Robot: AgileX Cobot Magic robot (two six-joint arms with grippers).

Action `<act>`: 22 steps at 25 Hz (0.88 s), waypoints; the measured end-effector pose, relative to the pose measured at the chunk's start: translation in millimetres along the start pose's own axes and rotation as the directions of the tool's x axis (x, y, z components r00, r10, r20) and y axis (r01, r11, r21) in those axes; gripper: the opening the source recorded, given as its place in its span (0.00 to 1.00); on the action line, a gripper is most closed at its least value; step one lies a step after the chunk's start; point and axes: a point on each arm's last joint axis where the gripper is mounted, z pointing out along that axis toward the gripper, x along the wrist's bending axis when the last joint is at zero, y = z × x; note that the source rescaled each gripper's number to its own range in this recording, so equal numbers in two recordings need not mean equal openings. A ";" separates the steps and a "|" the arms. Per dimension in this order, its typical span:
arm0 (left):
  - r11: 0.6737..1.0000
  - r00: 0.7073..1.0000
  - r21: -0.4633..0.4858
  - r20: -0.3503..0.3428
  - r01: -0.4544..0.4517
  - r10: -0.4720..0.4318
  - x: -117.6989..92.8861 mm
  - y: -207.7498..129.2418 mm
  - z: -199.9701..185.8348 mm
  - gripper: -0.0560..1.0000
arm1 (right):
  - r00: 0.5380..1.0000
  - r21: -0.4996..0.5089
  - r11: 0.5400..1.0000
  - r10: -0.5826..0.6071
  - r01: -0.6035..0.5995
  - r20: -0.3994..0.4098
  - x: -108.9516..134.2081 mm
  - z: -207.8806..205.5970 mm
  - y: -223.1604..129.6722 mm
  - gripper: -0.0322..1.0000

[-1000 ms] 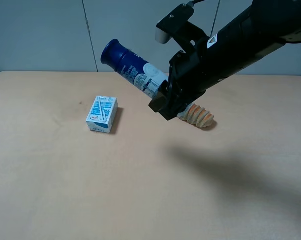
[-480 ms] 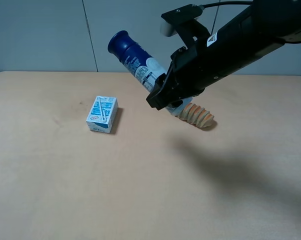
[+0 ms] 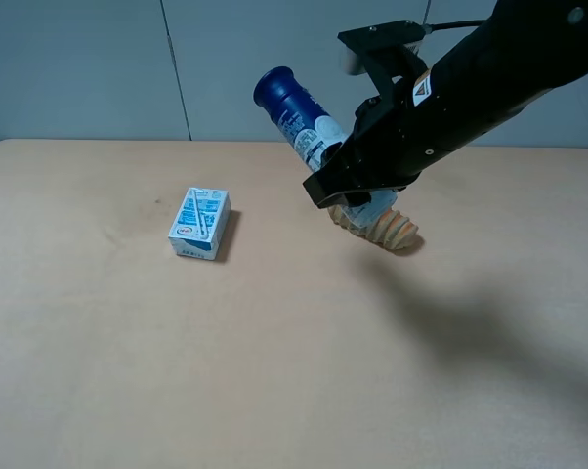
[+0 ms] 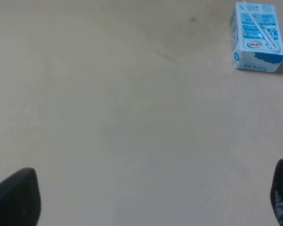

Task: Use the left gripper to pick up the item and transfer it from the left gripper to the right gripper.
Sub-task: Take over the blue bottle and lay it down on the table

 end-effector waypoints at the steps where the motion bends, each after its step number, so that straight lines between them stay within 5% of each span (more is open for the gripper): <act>1: 1.000 1.000 0.000 0.000 0.000 0.000 0.0 0.0 0.0 0.96 | 1.000 0.004 1.000 -0.005 0.005 0.002 -0.1 -2.2 -0.4 0.03; 10: 1.000 1.000 -0.005 0.000 0.000 0.000 0.0 0.5 0.0 0.96 | 1.000 0.035 0.999 0.014 -0.014 0.004 -0.4 -20.3 -15.4 0.03; 22: 1.000 1.000 -0.005 0.000 0.001 -0.001 0.0 0.5 0.0 0.96 | 1.000 0.161 0.987 -0.019 0.017 0.006 -7.3 -4.8 -91.1 0.03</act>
